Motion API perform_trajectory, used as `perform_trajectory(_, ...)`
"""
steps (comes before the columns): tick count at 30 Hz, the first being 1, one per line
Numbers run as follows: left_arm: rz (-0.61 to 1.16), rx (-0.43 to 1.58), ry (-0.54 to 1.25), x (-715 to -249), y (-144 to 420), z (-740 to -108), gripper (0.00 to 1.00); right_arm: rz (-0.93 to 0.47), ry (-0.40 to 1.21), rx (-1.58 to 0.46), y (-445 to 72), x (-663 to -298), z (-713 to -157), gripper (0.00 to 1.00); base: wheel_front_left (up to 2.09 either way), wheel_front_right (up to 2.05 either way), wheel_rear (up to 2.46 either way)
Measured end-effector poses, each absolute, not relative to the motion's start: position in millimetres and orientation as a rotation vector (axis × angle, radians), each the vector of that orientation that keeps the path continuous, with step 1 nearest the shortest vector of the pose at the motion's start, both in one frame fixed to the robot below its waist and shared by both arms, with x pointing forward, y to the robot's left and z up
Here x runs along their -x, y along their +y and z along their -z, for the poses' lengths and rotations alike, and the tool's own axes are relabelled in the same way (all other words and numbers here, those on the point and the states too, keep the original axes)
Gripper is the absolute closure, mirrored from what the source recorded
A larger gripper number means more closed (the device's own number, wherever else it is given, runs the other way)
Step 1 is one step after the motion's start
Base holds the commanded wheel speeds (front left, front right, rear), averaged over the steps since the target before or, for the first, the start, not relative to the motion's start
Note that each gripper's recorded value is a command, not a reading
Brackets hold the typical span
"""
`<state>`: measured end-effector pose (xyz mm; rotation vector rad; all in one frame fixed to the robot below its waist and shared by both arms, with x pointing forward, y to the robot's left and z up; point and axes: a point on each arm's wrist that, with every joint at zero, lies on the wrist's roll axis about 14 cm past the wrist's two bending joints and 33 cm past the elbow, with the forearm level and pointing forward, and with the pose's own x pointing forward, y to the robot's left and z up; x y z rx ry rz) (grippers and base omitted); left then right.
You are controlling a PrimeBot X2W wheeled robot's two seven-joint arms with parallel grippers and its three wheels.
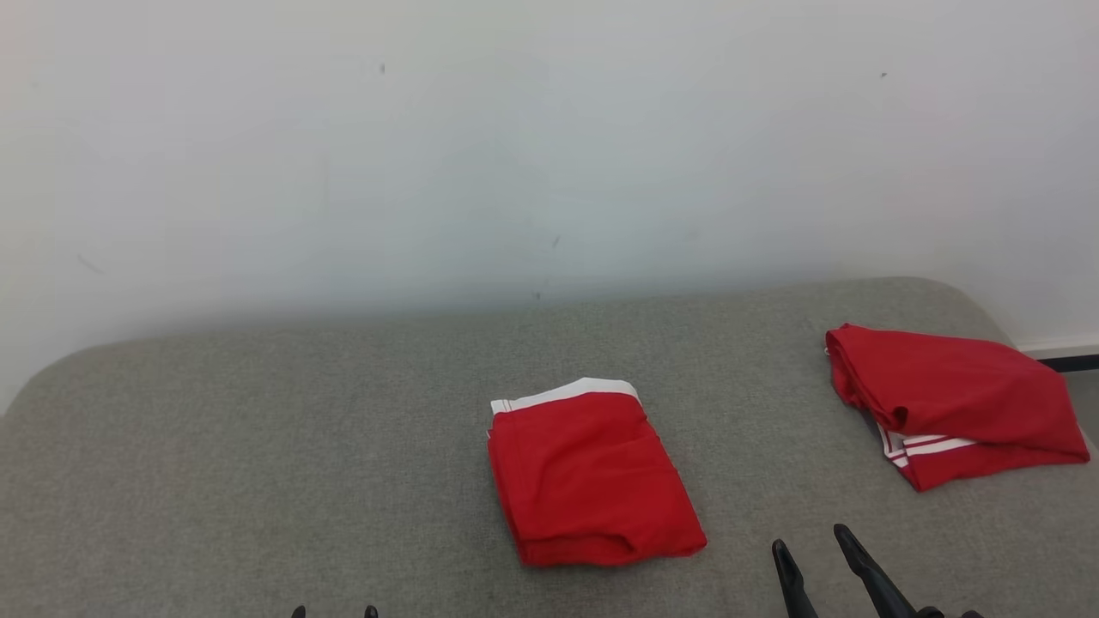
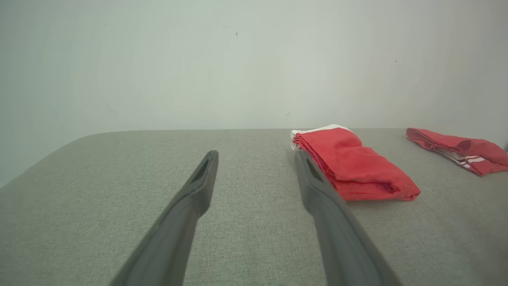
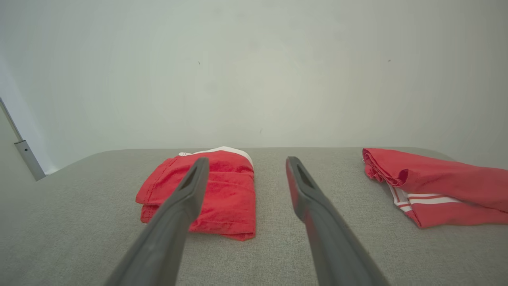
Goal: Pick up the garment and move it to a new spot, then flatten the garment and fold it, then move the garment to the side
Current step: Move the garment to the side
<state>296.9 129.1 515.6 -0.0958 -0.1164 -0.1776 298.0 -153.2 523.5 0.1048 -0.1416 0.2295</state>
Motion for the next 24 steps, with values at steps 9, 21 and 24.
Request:
perform_trajectory(9,0.160,0.095,-0.109,-293.0,133.3,-512.4,0.00,-0.239,-0.136,-0.127,-150.2,-299.3,-522.6,0.00,0.00,0.00,0.00)
perform_trajectory(21,0.141,0.093,-0.097,-290.7,136.8,-508.2,0.00,-0.253,-0.117,-0.137,-145.7,-300.9,-517.6,0.00,0.00,0.00,0.00)
perform_trajectory(24,0.139,0.093,-0.093,-289.6,136.9,-506.7,0.00,-0.266,-0.093,-0.146,-140.3,-302.5,-510.8,0.00,0.00,0.00,0.00)
